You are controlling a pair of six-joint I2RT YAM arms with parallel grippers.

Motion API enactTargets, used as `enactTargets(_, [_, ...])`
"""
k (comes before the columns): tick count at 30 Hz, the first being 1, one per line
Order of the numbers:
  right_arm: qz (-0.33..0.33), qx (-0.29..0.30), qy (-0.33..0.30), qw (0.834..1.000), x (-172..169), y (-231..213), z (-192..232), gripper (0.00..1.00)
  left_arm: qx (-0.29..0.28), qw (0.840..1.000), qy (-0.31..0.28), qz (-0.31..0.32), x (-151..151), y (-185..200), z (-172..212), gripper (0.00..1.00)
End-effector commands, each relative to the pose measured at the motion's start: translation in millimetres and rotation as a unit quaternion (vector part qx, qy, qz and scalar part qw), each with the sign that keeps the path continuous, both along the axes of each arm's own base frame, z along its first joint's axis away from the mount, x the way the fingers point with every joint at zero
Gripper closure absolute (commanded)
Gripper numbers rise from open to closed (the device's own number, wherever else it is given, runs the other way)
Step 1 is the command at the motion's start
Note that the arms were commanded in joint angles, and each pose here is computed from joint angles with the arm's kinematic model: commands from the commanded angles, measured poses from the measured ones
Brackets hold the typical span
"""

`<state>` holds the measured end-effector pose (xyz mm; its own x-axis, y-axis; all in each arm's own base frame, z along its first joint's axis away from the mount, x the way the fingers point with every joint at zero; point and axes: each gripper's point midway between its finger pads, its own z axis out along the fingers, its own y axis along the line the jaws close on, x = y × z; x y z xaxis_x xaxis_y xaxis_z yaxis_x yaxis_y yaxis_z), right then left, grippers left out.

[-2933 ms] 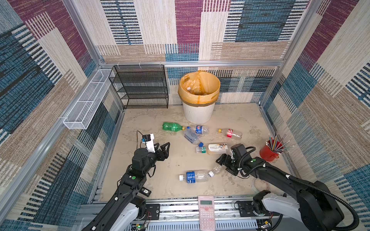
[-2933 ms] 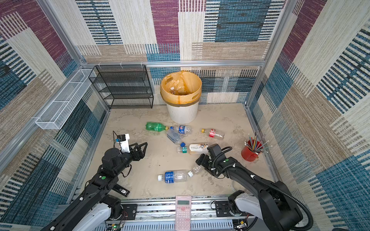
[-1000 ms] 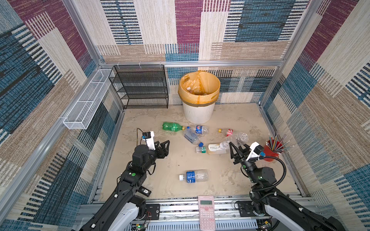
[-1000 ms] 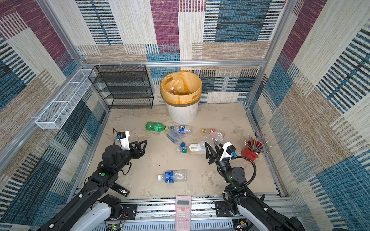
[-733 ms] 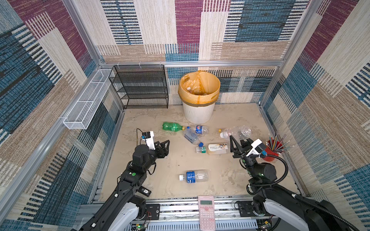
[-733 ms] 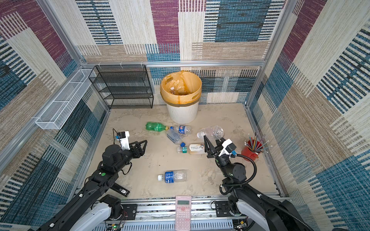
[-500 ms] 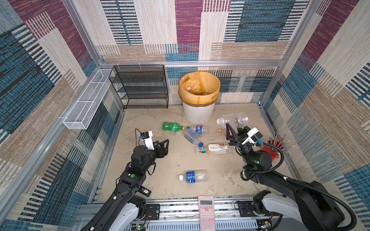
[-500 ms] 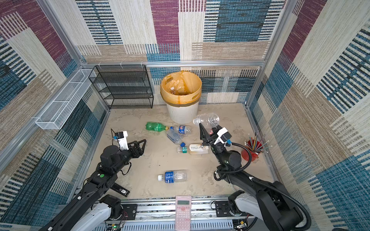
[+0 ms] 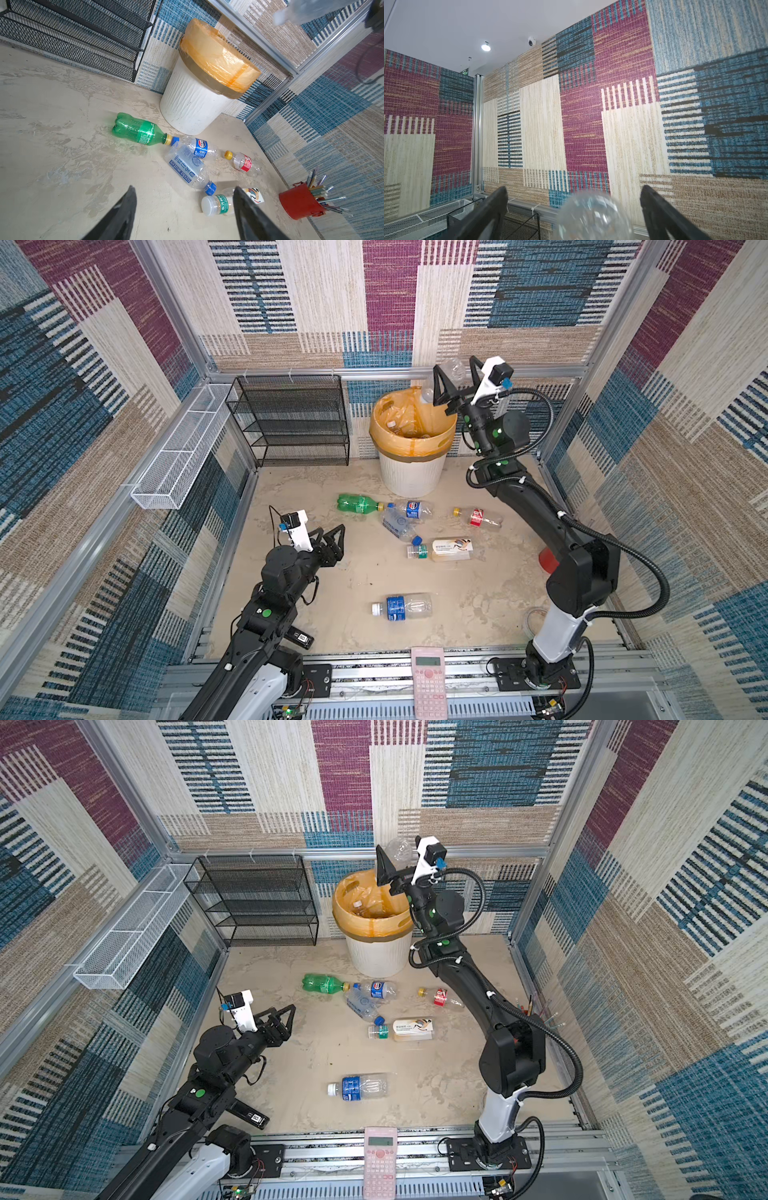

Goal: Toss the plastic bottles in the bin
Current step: 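Open the right gripper over the bin and lower it back toward the bottles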

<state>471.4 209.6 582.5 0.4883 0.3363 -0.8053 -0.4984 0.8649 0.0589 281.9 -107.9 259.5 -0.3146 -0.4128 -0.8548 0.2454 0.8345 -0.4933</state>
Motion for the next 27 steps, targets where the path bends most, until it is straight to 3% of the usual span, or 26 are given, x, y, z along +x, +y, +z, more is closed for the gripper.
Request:
enactTargets(1, [-0.013,-0.005,0.052,0.999,-11.1,-10.2,12.0,0.0,0.022,1.0,-0.013,0.003,-1.4,3.3,6.9,0.25])
enactTargets(5, [-0.036,0.004,0.01,0.999,-61.4,-36.4,55.6,0.0,0.02,1.0,-0.016,0.001,-1.5,2.3,8.6,0.24])
enactTargets(8, [-0.039,0.006,0.009,0.999,-95.7,-50.7,57.0,0.05,0.016,1.0,-0.016,-0.001,-0.7,1.2,8.1,0.24])
enactTargets(11, [-0.052,0.0,0.065,0.997,-100.4,-59.9,23.2,0.07,0.015,1.0,-0.014,-0.004,0.3,-0.1,5.6,0.24])
enactTargets(14, [-0.074,-0.013,0.171,0.982,-86.3,-66.5,-47.9,0.08,0.015,1.0,-0.005,-0.005,1.8,-1.5,0.4,0.24])
enactTargets(20, [-0.061,-0.021,0.388,0.919,-84.8,-66.7,-230.3,0.1,0.017,0.999,0.034,-0.011,3.2,-4.4,-19.7,0.24])
enactTargets(24, [-0.02,-0.006,0.496,0.868,-113.5,-62.2,-330.1,0.13,0.012,0.998,0.051,-0.023,1.5,-9.0,-28.7,0.22])
enactTargets(27, [0.01,0.011,0.552,0.834,-141.0,-61.0,-381.2,0.15,0.017,0.997,0.06,-0.05,-0.9,-17.7,-31.3,0.23])
